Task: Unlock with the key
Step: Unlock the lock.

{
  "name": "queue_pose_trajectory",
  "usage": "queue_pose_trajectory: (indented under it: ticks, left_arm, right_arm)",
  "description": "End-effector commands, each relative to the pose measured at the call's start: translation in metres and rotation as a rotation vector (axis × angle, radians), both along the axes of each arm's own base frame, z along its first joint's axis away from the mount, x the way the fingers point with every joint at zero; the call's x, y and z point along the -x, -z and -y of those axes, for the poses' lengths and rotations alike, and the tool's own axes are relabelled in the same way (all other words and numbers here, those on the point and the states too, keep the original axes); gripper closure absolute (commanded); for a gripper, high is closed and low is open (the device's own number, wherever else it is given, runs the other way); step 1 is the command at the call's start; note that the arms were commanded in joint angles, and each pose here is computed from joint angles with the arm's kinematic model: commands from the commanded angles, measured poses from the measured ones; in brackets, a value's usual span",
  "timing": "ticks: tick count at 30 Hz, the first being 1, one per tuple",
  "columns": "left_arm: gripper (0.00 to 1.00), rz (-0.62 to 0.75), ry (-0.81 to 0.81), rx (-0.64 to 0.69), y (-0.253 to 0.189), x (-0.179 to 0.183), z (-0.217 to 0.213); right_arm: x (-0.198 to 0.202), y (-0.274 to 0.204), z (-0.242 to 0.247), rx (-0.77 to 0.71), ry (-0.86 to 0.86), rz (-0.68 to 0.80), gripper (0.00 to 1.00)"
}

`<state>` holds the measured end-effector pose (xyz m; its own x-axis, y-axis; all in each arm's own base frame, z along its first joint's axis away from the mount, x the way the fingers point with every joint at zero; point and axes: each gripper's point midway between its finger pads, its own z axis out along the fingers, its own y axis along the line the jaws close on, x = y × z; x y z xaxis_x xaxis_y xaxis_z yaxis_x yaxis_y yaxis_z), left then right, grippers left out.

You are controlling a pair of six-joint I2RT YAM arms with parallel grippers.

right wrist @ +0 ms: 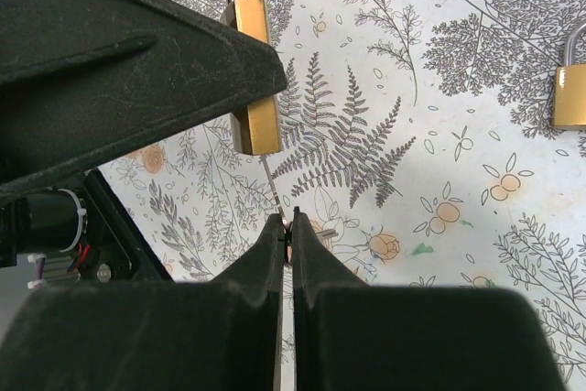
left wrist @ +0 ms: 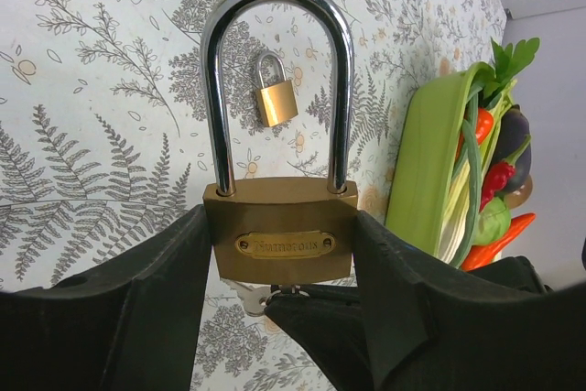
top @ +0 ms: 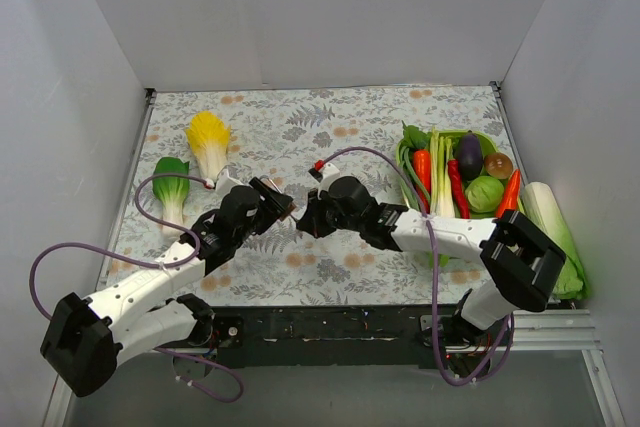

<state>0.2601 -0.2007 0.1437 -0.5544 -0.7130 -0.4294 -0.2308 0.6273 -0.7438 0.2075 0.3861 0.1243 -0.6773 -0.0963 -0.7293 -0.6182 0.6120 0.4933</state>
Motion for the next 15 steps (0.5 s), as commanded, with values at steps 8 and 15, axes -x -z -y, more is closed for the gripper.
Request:
queue_pose_trajectory:
  ticks: [8, 15]
  left_arm:
    - [1.0, -0.007, 0.131, 0.1, -0.006, 0.023, 0.024]
    - [1.0, -0.012, 0.14, 0.116, -0.003, 0.026, 0.026]
  right_arm:
    - [-0.047, -0.093, -0.032, -0.261, 0.105, 0.201, 0.99]
    - [-0.05, -0.102, -0.032, -0.287, 0.108, 0.235, 0.99]
